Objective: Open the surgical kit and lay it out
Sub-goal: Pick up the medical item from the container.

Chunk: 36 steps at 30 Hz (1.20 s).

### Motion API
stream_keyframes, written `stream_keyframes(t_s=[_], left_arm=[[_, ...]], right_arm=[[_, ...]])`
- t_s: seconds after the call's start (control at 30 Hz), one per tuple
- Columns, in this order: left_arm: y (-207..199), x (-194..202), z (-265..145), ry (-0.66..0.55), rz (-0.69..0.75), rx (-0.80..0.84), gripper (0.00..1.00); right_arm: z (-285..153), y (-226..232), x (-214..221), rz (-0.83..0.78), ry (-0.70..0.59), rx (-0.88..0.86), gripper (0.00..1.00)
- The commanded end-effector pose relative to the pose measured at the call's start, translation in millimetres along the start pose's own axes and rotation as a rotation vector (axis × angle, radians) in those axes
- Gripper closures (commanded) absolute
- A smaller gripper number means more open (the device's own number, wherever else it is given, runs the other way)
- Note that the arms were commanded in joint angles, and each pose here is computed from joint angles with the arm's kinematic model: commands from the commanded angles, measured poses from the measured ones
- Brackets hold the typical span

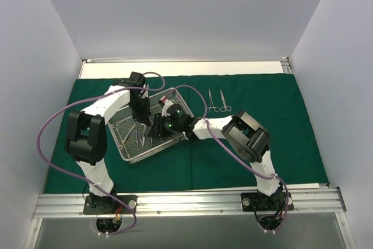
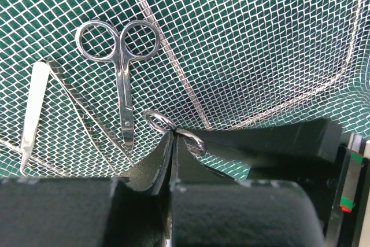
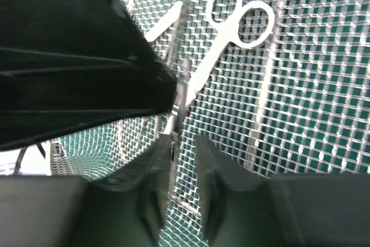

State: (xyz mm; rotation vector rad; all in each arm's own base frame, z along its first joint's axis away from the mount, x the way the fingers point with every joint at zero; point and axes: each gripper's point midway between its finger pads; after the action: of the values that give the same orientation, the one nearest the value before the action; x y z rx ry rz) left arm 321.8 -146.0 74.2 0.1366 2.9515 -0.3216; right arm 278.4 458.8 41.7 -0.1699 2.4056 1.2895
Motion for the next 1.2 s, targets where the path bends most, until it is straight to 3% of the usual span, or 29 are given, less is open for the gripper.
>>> stream_keyframes(t_s=[0.0, 0.13, 0.2, 0.23, 0.27, 0.33, 0.37, 0.47, 0.63, 0.73, 0.77, 0.9, 1.17], left_arm=[[-9.6, -16.2, -23.0, -0.072, 0.002, 0.039, 0.98], [-10.9, -20.0, -24.7, -0.082, 0.002, 0.055, 0.98], [-9.8, -24.2, -27.6, -0.090, -0.002, 0.071, 0.96], [-9.6, -29.2, -31.8, -0.104, -0.002, 0.075, 0.88], [-8.4, -31.8, -35.7, -0.115, -0.002, 0.072, 0.74], [-5.8, -40.4, -47.7, -0.156, 0.001, 0.088, 0.62], [-6.1, -46.7, -58.0, -0.184, 0.004, 0.094, 0.51], [-2.0, -61.0, -84.7, -0.252, 0.010, 0.100, 0.39], [-4.0, -62.9, -117.8, -0.343, 0.059, 0.148, 0.37], [-25.2, -50.7, -127.0, -0.392, 0.128, 0.282, 0.40], [-33.8, -53.8, -138.5, -0.460, 0.167, 0.325, 0.40], [-62.0, -32.0, -139.3, -0.464, 0.241, 0.517, 0.40], [-88.2, -35.9, -148.3, -0.499, 0.307, 0.609, 0.37]], right_arm=[[5.5, 21.3, -10.2, -0.032, -0.021, -0.067, 0.81], [3.2, 29.9, -11.9, -0.056, -0.009, -0.100, 0.98], [-0.3, 32.8, -16.3, -0.067, -0.015, -0.108, 1.00], [-2.4, 33.2, -19.7, -0.068, -0.020, -0.111, 1.00], [-4.8, 34.7, -22.7, -0.070, -0.025, -0.115, 1.00], [-12.9, 39.0, -35.5, -0.069, -0.048, -0.135, 1.00], [-15.5, 39.1, -40.6, -0.066, -0.056, -0.137, 1.00], [-27.1, 44.7, -63.5, -0.057, -0.091, -0.162, 1.00], [-48.9, 58.9, -108.0, -0.036, -0.149, -0.202, 1.00], [-68.1, 69.8, -132.8, -0.030, -0.180, -0.232, 1.00], [-74.7, 77.5, -141.2, -0.017, -0.190, -0.253, 1.00], [-110.6, 108.7, -166.5, -0.013, -0.205, -0.368, 1.00], [-151.5, 140.7, -170.3, 0.026, -0.215, -0.459, 1.00]])
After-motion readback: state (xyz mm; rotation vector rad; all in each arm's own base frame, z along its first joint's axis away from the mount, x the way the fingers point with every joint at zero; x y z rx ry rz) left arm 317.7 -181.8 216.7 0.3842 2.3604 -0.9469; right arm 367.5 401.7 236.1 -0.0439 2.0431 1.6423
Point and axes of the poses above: each gripper's point midway between its finger pads, its own z axis out along the fingers, its own y axis along the line the jaws close on, x = y × z, and after that the axes turned 11 degrees about z, right-handed
